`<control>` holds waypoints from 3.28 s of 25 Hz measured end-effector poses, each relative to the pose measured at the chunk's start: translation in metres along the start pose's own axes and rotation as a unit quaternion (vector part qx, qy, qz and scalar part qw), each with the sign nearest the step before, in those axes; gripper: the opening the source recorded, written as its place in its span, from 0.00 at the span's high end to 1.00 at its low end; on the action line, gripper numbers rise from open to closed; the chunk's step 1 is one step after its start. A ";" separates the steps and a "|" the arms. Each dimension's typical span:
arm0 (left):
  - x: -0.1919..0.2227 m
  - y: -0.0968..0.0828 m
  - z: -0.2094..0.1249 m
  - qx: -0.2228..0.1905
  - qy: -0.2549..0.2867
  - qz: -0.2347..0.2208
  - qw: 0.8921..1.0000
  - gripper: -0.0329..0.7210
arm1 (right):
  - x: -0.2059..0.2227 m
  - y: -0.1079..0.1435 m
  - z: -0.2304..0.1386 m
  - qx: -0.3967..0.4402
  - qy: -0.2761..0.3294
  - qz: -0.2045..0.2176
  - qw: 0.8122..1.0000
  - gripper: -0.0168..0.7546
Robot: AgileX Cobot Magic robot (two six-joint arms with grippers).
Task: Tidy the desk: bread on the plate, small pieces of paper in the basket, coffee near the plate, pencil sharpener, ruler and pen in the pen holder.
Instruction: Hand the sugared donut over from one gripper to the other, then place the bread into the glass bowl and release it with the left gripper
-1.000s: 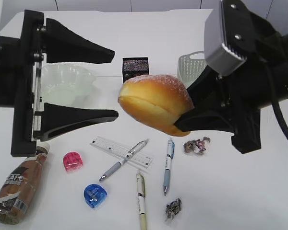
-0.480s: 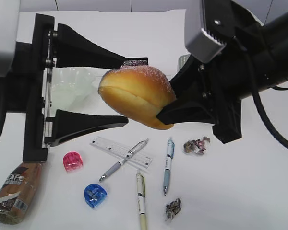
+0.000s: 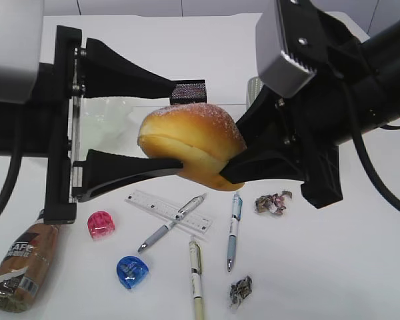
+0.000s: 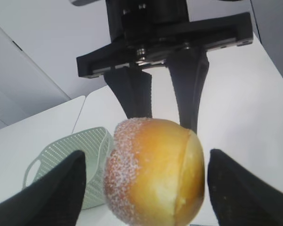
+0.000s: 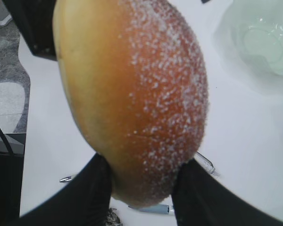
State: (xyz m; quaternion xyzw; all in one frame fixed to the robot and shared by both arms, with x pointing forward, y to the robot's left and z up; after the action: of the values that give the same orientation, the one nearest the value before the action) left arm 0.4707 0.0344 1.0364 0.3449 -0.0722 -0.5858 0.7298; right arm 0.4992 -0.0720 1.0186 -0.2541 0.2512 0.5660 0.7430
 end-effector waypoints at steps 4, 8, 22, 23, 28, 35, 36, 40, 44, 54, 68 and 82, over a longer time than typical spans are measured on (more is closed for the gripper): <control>0.003 -0.002 -0.004 -0.005 0.003 -0.005 1.000 0.18 | 0.000 0.000 0.000 0.001 -0.001 0.000 1.000 0.61; 0.004 -0.003 -0.006 -0.005 0.005 -0.008 1.000 0.23 | 0.000 0.000 0.000 0.001 -0.001 0.000 1.000 0.61; 0.005 0.000 -0.006 -0.016 0.002 0.000 1.000 0.66 | 0.001 0.000 0.002 0.002 -0.004 0.000 1.000 0.60; 0.005 0.001 -0.006 -0.018 0.002 0.002 1.000 0.66 | 0.001 0.000 0.002 0.003 -0.005 -0.001 1.000 0.59; 0.005 0.006 -0.009 -0.025 0.011 0.014 1.000 0.67 | 0.001 -0.004 0.003 0.003 -0.007 -0.011 1.000 0.40; 0.005 0.007 -0.009 -0.029 0.011 0.018 0.999 0.68 | 0.001 -0.007 0.000 -0.004 0.000 -0.019 1.000 0.34; 0.005 0.008 -0.010 -0.030 0.011 0.020 0.999 0.68 | 0.001 -0.008 -0.001 -0.004 0.002 -0.022 1.000 0.34; 0.005 0.010 -0.011 -0.033 0.014 0.025 0.999 0.68 | 0.000 -0.015 -0.003 0.000 0.008 -0.041 0.999 0.34; 0.005 0.011 -0.013 -0.034 0.021 0.030 0.999 0.68 | 0.000 -0.020 -0.005 -0.004 0.013 -0.052 0.999 0.34; 0.004 0.017 -0.023 -0.035 0.045 0.045 0.997 0.69 | -0.002 -0.029 -0.020 0.031 0.051 -0.078 0.995 0.34; -0.009 0.046 -0.062 -0.083 0.141 0.135 0.977 0.70 | -0.004 -0.033 -0.028 0.060 0.070 -0.091 0.992 0.34; -0.054 0.073 -0.124 -0.107 0.299 0.232 0.919 0.77 | -0.004 -0.033 -0.028 0.065 0.069 -0.091 0.991 0.33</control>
State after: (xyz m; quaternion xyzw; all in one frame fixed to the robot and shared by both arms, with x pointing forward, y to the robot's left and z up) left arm 0.5758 0.1409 1.0021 0.3978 0.1347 -0.2737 0.8653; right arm 0.5273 -0.1011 1.0032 -0.2656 0.3140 0.4595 0.7872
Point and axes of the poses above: a point on each arm's last joint axis where the gripper is mounted, x pointing out along that axis toward the gripper, y along the wrist's bending axis when the last joint is at zero, z = x × y, the point moved 10 cm from there along x, pointing out along that axis toward the gripper, and after that the axes turned 9 degrees about x, right-handed, at the moved point
